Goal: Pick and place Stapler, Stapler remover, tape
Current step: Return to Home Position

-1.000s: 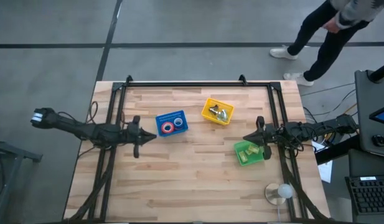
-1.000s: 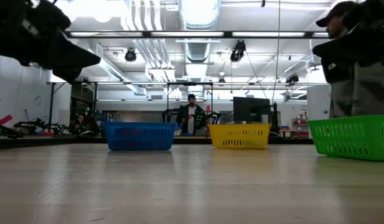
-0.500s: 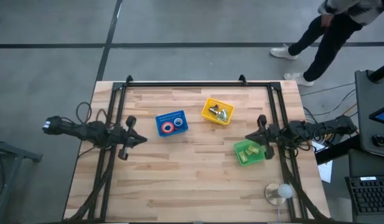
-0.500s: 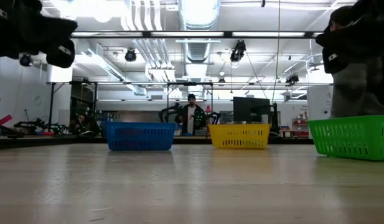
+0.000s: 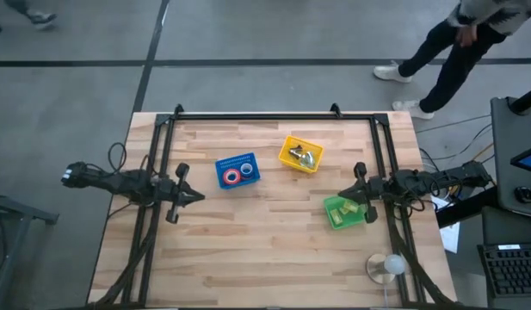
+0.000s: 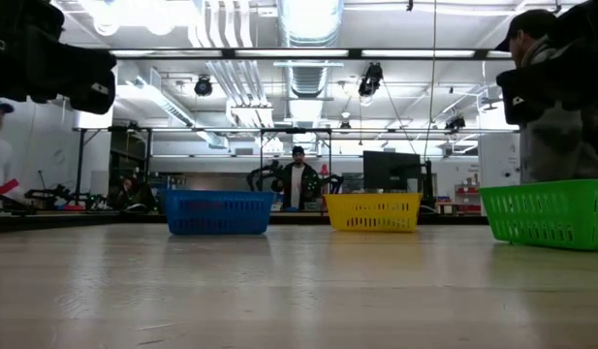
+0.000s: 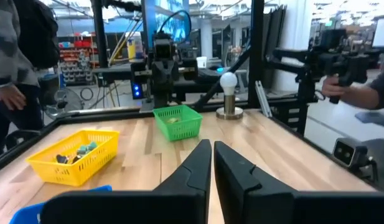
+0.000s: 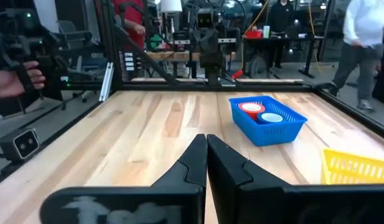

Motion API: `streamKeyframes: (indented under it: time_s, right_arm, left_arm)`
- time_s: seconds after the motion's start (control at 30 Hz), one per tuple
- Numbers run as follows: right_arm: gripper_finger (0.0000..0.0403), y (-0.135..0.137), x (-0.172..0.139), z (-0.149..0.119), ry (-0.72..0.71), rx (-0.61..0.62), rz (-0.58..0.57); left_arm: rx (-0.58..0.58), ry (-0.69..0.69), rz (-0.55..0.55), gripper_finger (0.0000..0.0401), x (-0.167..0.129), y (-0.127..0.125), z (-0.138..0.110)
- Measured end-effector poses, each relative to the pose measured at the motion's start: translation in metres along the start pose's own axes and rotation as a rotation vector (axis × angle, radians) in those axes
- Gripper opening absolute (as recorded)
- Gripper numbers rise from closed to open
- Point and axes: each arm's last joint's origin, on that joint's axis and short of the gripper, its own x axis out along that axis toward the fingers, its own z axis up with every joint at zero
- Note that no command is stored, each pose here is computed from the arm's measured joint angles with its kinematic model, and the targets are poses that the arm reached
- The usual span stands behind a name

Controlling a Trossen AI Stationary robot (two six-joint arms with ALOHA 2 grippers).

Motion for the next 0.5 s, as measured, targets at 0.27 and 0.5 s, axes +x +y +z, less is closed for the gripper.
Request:
streamKeyframes:
  time_s: [0.27, 0.5]
  right_arm:
    - [0.0008, -0.0012, -0.0001, -0.0005, 0.004, -0.012, -0.039]
    - [0.0008, -0.0017, -0.0001, -0.0006, 0.004, 0.001, -0.057]
  left_arm:
    - [-0.048, 0.019, 0.001, 0.0025, 0.0011, -0.0001, -0.0015]
    - [-0.052, 0.014, 0.004, 0.0026, 0.0011, 0.0000, -0.0012]
